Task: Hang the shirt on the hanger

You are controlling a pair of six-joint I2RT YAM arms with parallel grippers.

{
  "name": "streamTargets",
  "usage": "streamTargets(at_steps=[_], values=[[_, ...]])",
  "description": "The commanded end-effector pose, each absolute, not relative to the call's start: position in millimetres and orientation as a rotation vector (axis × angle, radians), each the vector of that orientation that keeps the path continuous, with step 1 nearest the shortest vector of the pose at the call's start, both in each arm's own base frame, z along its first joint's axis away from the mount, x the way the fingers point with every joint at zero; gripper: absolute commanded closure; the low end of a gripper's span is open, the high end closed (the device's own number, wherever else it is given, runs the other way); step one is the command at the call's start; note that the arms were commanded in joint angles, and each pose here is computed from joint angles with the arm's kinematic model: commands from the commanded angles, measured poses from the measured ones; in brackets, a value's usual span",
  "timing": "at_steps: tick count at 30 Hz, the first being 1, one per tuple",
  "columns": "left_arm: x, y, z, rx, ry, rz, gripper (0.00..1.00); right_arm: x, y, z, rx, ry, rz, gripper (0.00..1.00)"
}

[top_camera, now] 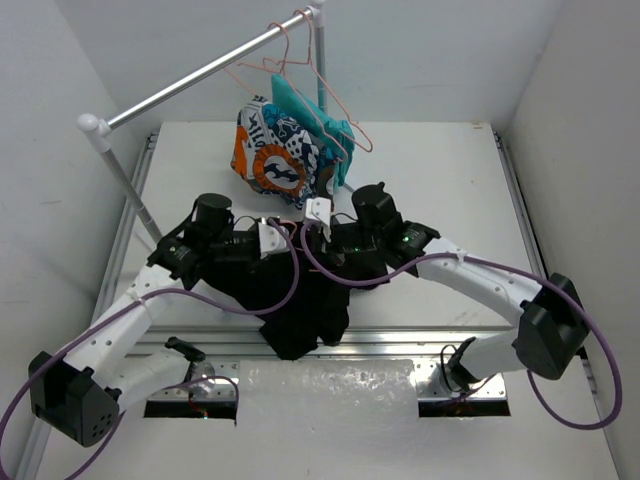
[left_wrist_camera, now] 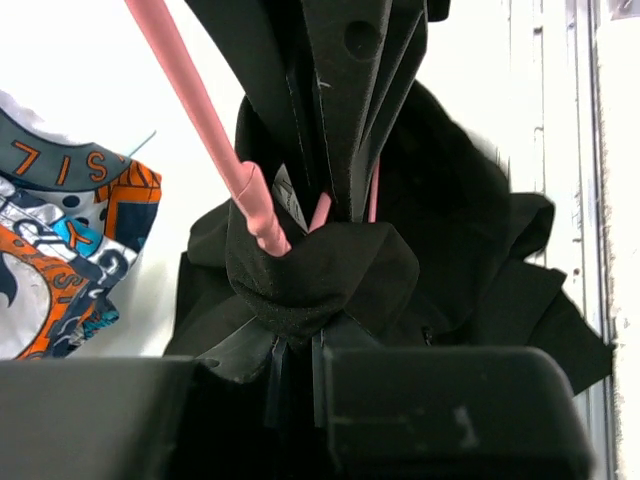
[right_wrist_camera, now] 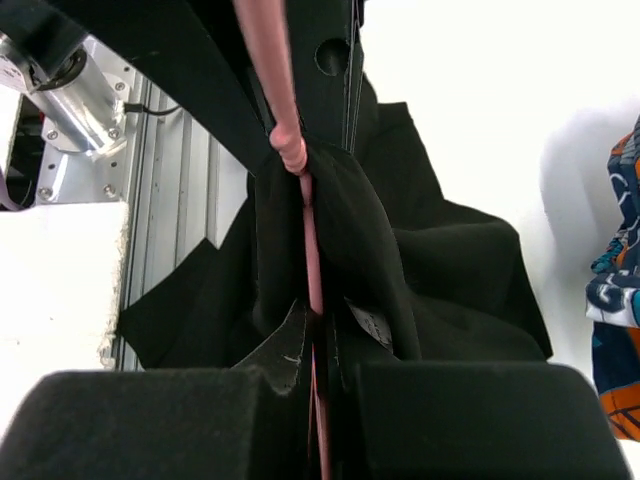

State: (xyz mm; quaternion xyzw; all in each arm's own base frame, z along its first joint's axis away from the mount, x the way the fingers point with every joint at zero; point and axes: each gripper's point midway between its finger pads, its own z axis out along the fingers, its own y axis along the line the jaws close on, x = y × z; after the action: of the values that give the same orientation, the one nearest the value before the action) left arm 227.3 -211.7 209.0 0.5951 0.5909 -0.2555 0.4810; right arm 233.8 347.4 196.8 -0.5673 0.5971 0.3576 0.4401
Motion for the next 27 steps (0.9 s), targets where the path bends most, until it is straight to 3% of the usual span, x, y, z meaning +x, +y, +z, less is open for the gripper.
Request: streamTargets(at_steps=[1, 7, 10, 12, 19, 27], values=[[218, -230, 258, 1.430, 1.254, -0.723, 1.00, 256, 343, 220, -1.302, 1.449, 0.795, 1.00], [238, -204, 257, 1.377, 1.290, -0.673, 0.99, 270, 288, 217, -1.151, 1.546, 0.749, 1.00], [247, -193, 248, 1.385, 1.313, -0.652, 0.82, 261, 270, 223, -1.116, 1.524, 0.732, 1.00], [246, -191, 237, 1.409, 1.336, -0.650, 0.78, 255, 266, 217, -1.121, 1.531, 0.737, 1.00], [248, -183, 208, 1.450, 1.387, -0.607, 0.80, 252, 255, 219, -1.109, 1.525, 0.688, 1.00], [251, -189, 231, 1.379, 1.362, -0.598, 0.74, 240, 273, 212, -1.135, 1.492, 0.824, 1.00]])
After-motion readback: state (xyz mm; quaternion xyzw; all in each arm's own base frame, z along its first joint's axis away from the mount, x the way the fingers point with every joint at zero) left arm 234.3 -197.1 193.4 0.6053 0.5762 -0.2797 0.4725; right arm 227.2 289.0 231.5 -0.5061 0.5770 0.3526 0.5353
